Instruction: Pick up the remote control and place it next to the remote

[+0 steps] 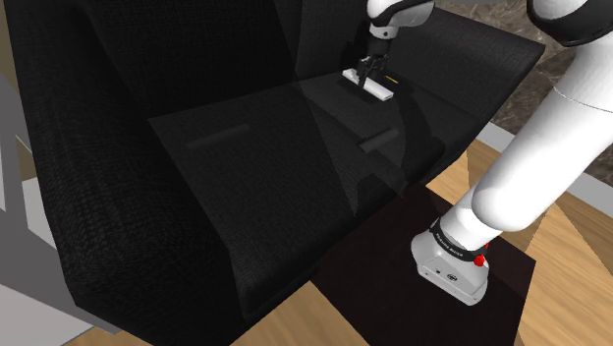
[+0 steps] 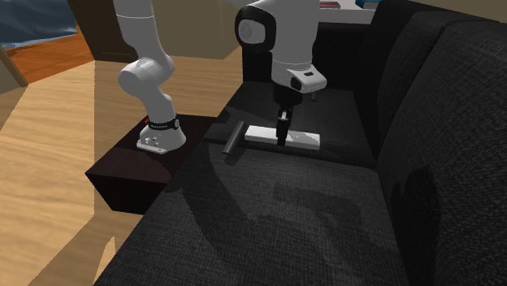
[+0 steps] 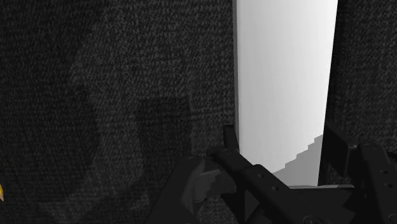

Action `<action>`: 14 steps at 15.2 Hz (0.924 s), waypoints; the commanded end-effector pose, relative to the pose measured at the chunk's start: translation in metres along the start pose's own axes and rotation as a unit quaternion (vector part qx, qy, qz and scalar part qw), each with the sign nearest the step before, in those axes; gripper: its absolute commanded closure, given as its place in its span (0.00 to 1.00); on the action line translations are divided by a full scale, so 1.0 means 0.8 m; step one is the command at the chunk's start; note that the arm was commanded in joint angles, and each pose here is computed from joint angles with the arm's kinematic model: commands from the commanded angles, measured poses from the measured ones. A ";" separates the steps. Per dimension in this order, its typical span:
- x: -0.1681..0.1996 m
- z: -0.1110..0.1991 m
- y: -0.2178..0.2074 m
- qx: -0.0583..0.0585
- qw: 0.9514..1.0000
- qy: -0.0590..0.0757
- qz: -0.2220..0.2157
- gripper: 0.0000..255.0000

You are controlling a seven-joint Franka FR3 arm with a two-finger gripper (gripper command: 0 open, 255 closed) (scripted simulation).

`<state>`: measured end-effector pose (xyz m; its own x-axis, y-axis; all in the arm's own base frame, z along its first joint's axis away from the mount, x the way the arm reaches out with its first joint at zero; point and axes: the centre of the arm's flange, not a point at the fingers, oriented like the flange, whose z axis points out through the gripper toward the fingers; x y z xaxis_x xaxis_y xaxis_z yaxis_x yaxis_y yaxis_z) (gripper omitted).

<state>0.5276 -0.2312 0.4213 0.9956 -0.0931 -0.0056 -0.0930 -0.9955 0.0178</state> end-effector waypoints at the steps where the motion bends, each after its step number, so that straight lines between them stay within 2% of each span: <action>1: -0.004 -0.003 -0.033 0.000 1.000 0.000 0.001 1.00; 14: -0.031 -0.008 -0.246 0.000 1.000 0.000 0.001 1.00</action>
<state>0.5221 -0.0465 0.4251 0.9957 -0.0929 -0.0058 -0.0928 -0.9955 0.0187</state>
